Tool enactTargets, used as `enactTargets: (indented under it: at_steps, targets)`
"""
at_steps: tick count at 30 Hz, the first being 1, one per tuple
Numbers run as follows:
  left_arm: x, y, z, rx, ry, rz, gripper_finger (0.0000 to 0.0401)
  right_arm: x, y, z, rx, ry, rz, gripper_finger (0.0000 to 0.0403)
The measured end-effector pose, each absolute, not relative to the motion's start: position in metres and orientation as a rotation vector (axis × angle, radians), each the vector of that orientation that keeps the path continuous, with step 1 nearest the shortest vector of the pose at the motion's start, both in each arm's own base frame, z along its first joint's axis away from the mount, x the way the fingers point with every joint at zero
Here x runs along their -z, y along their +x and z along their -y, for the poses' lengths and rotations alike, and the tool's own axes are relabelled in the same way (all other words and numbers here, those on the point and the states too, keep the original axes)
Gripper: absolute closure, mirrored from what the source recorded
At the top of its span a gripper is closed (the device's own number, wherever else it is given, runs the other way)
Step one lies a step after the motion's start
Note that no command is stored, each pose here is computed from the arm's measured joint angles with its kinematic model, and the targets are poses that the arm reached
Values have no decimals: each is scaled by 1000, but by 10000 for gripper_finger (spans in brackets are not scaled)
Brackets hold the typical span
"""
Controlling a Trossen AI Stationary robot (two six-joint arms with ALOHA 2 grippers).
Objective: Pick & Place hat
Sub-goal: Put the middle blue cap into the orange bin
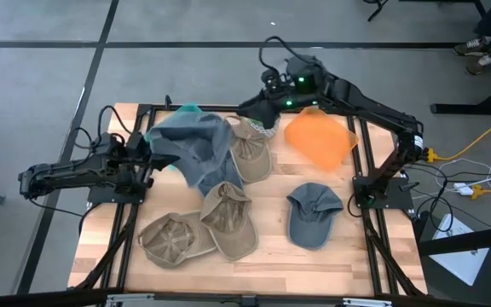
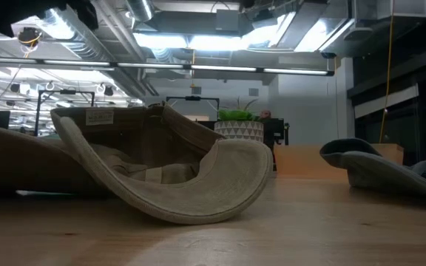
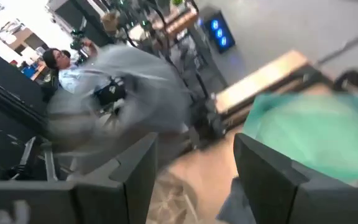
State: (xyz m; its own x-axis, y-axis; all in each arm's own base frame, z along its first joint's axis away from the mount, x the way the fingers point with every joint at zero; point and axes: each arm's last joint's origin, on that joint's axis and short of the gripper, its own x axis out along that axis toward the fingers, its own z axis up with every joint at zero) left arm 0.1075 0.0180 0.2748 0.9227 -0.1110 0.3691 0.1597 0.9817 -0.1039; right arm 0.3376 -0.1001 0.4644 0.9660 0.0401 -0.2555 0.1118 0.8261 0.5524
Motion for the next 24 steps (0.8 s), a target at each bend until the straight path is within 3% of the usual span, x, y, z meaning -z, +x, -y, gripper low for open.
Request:
enactTargets:
  at_steps: [4, 15, 24]
  targets:
    - [-277, 106, -17, 184, -116, 388, 395, -447, 357, 110, -14, 724, -306, 195]
    - [-277, 106, -16, 200, -112, 387, 395, -420, 415, 121, -417, 981, -258, 195]
    - [-277, 106, -16, 217, -108, 384, 395, -390, 442, 123, -471, 1154, -344, 184]
